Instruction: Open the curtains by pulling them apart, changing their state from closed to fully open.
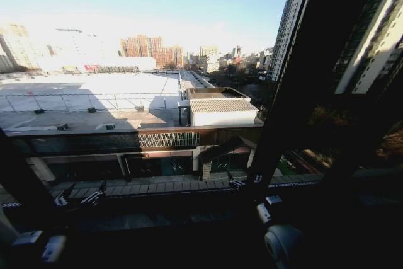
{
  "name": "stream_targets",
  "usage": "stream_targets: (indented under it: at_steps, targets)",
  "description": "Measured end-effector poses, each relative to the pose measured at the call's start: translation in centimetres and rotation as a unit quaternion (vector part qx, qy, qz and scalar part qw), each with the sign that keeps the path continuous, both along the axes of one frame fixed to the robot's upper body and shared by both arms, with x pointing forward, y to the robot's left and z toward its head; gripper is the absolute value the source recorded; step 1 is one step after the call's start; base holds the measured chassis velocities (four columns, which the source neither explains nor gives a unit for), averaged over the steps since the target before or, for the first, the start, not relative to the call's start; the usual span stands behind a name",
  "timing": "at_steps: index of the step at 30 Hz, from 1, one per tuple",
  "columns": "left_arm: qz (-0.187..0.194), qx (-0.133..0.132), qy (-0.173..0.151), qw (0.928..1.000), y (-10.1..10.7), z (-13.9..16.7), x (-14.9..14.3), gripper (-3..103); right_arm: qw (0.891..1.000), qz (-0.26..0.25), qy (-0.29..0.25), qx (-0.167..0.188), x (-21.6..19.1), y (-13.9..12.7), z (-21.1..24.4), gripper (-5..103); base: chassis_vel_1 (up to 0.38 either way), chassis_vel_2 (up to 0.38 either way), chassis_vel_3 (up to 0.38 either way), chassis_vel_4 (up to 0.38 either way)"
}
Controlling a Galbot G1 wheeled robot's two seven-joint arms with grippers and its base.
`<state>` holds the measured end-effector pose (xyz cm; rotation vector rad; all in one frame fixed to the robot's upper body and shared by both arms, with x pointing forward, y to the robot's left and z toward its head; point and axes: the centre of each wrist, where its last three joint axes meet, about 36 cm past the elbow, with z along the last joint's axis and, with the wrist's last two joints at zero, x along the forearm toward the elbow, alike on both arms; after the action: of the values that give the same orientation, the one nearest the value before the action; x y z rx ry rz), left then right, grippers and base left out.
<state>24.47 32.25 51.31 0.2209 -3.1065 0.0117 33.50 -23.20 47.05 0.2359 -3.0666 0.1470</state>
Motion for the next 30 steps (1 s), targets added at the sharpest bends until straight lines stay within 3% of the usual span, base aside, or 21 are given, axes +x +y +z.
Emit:
stream_targets:
  at_steps: [3, 11, 30]
  targets:
    - [-0.025, -0.010, 0.001, 0.9996, -2.2, -0.5, 0.4, 100, 1.000, 0.003, 0.001, 0.000, 0.0, 0.1, 0.0, 100, -0.297, -0.384, 0.288, 0.403]
    - [-0.049, -0.012, 0.009, 0.9987, -5.1, -1.7, 0.3, 100, 1.000, 0.006, 0.002, -0.005, -0.1, -0.1, 0.0, 100, -0.302, -0.430, 0.286, 0.434]
    - [-0.051, -0.005, 0.015, 0.9986, -5.2, -2.0, 0.2, 100, 1.000, 0.006, 0.006, -0.005, 0.1, 0.0, -0.4, 100, -0.219, -0.442, 0.219, 0.442]
